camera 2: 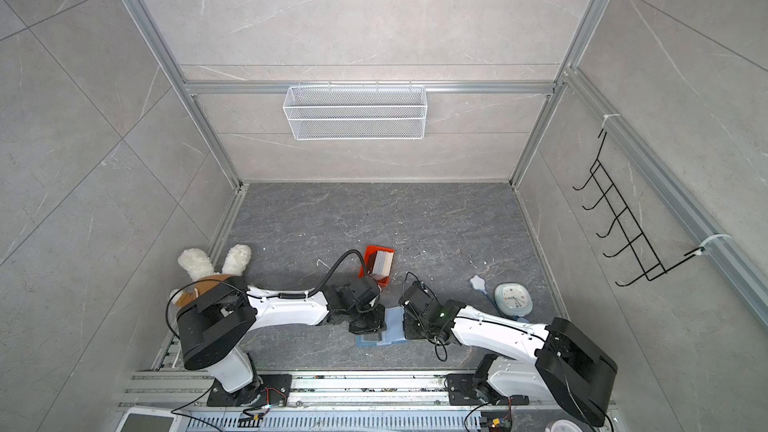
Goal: Put the credit cards into the card holder
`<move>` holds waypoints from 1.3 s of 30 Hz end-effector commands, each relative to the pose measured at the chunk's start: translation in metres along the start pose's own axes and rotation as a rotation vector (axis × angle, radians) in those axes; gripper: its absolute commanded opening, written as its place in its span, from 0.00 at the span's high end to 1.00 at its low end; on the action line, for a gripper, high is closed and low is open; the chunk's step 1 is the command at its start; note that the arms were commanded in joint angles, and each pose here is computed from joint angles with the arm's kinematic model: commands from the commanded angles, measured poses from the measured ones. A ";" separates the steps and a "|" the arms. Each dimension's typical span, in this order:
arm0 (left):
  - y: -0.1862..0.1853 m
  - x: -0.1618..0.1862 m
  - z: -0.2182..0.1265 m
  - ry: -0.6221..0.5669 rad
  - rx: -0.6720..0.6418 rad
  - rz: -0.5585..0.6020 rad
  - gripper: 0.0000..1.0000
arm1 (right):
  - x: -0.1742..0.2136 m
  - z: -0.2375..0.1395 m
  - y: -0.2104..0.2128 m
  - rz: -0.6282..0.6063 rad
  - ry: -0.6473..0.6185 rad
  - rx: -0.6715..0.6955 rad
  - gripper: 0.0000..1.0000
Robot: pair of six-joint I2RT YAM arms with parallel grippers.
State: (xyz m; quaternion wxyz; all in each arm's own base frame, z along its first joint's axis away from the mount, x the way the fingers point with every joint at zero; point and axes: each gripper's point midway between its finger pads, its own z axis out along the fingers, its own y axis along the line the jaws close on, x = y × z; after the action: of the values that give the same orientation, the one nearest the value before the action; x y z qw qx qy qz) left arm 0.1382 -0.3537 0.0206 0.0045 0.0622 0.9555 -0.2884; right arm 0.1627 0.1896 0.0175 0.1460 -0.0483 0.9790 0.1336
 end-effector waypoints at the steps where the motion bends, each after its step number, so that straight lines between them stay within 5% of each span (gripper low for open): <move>1: 0.024 0.016 0.010 0.052 -0.072 -0.008 0.91 | -0.004 0.005 -0.010 0.021 -0.010 0.045 0.67; 22: 0.030 0.022 0.013 0.058 -0.071 -0.006 0.92 | -0.021 0.005 -0.016 0.057 -0.028 0.040 0.68; 33: 0.033 0.024 0.010 0.052 -0.073 -0.008 0.92 | -0.037 -0.005 -0.052 0.200 -0.103 0.155 0.71; 39: 0.031 0.023 0.012 0.054 -0.070 -0.004 0.92 | -0.045 -0.021 -0.015 0.106 -0.135 -0.066 0.69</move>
State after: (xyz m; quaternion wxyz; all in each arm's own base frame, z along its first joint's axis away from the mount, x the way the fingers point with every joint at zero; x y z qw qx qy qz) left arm 0.1369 -0.3575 0.0195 0.0135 0.0687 0.9484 -0.3093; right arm 0.2072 0.1589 0.0383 0.2024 0.0432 0.9689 0.1353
